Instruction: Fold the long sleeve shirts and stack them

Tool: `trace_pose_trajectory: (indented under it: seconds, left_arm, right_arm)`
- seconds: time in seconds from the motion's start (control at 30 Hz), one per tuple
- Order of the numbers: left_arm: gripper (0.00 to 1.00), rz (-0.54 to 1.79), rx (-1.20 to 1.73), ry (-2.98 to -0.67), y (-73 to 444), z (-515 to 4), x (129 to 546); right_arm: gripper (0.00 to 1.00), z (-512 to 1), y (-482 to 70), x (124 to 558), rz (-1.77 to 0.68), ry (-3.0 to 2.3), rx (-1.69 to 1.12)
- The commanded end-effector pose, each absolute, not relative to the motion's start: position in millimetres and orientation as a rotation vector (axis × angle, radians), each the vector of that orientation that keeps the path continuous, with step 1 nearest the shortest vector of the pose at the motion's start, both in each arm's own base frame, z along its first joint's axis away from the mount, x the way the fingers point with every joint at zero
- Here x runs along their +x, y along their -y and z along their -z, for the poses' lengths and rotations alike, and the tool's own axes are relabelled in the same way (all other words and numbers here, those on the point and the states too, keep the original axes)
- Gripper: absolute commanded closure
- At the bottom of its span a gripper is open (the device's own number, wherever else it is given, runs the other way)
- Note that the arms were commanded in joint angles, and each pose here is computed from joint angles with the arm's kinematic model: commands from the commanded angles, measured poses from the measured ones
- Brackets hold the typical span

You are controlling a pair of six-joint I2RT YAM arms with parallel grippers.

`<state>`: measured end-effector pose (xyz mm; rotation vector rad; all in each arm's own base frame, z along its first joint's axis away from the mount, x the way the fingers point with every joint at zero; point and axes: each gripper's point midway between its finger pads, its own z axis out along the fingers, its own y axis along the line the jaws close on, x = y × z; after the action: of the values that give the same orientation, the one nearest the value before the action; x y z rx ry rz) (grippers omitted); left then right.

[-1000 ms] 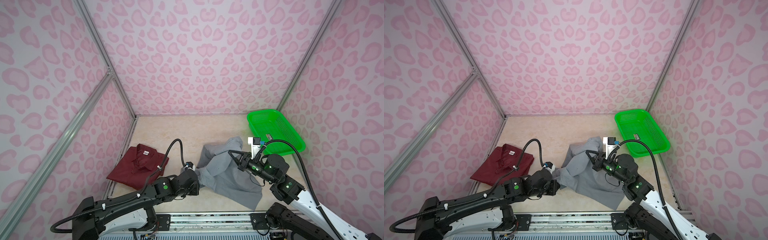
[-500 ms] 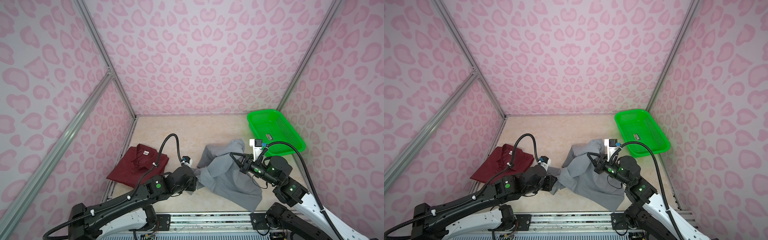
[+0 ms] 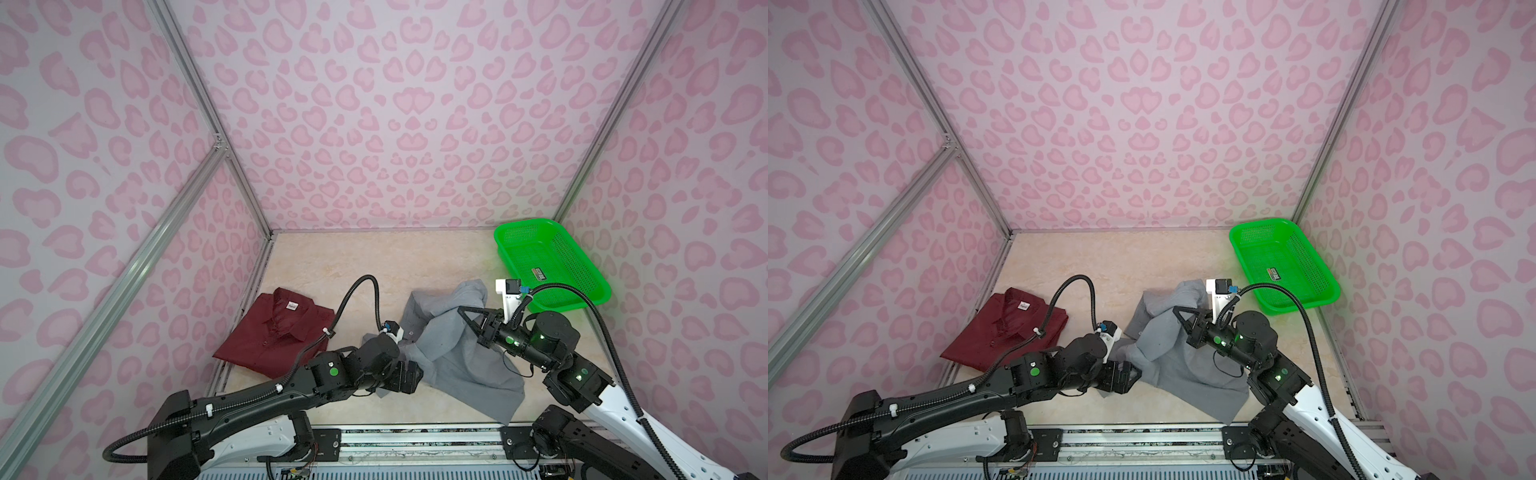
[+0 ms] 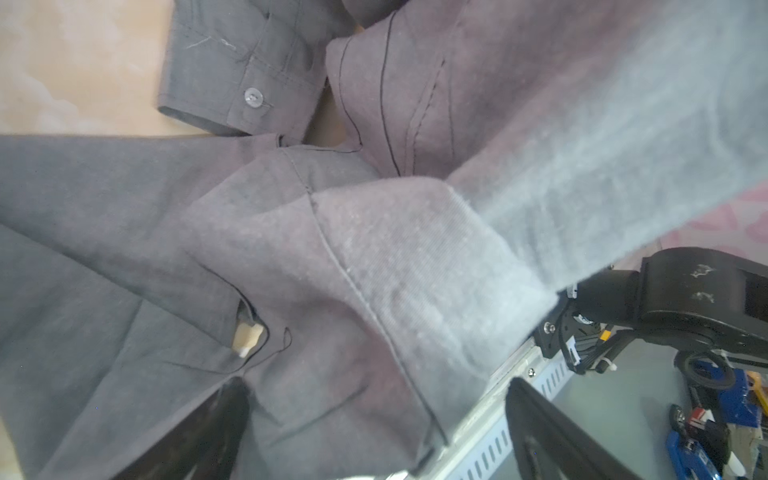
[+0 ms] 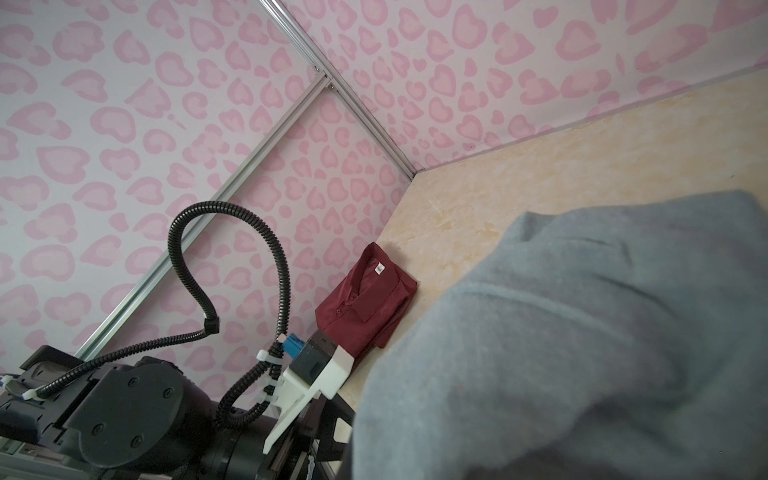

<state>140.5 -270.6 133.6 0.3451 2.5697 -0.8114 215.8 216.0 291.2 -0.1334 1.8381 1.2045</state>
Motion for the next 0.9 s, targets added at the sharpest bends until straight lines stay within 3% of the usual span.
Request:
trace_pose_trajectory:
  seconds: [0.0, 0.07, 0.1, 0.13, 0.27, 0.37, 0.5, 0.6, 0.77, 0.87]
  left_arm:
    - [0.2, 0.847, 0.328, -2.515, 279.9, -143.9, 148.5]
    - [0.58, 0.797, 0.301, -2.506, 272.8, -143.0, 154.0]
    - [0.86, 0.763, 0.28, -2.502, 267.4, -142.4, 157.1]
    - [0.96, 0.731, 0.265, -2.5, 261.7, -140.3, 159.4]
    - [0.96, 0.642, 0.215, -2.493, 236.1, -135.4, 167.3]
    - [0.96, 0.503, 0.166, -2.406, 199.0, -160.6, 185.1]
    - [0.96, 0.238, 0.212, -2.151, 155.5, -248.3, 214.1]
    - [0.96, 0.181, 0.401, -1.946, 163.5, -328.9, 224.0]
    - [0.96, 0.214, 0.674, -1.612, 187.4, -445.5, 213.5]
    - [0.96, 0.289, 0.853, -1.44, 205.8, -483.9, 190.6]
  right_arm:
    - [1.0, -302.5, -215.6, 213.3, -1.222, -1.79, -0.147]
    - [1.0, -300.3, -214.2, 211.5, -1.217, -1.795, -0.149]
    - [1.0, -297.4, -213.0, 211.0, -1.208, -1.802, -0.148]
    - [1.0, -294.3, -211.6, 210.5, -1.201, -1.807, -0.145]
    - [1.0, -287.4, -206.0, 206.4, -1.187, -1.815, -0.138]
    - [1.0, -287.5, -197.2, 202.2, -1.14, -1.817, -0.142]
    - [0.73, -295.0, -177.6, 198.9, -1.017, -1.805, -0.147]
    - [0.57, -323.2, -165.8, 194.4, -0.927, -1.753, -0.198]
    - [0.4, -380.0, -154.3, 188.6, -0.804, -1.701, -0.288]
    - [0.32, -405.3, -161.7, 186.5, -0.792, -1.687, -0.371]
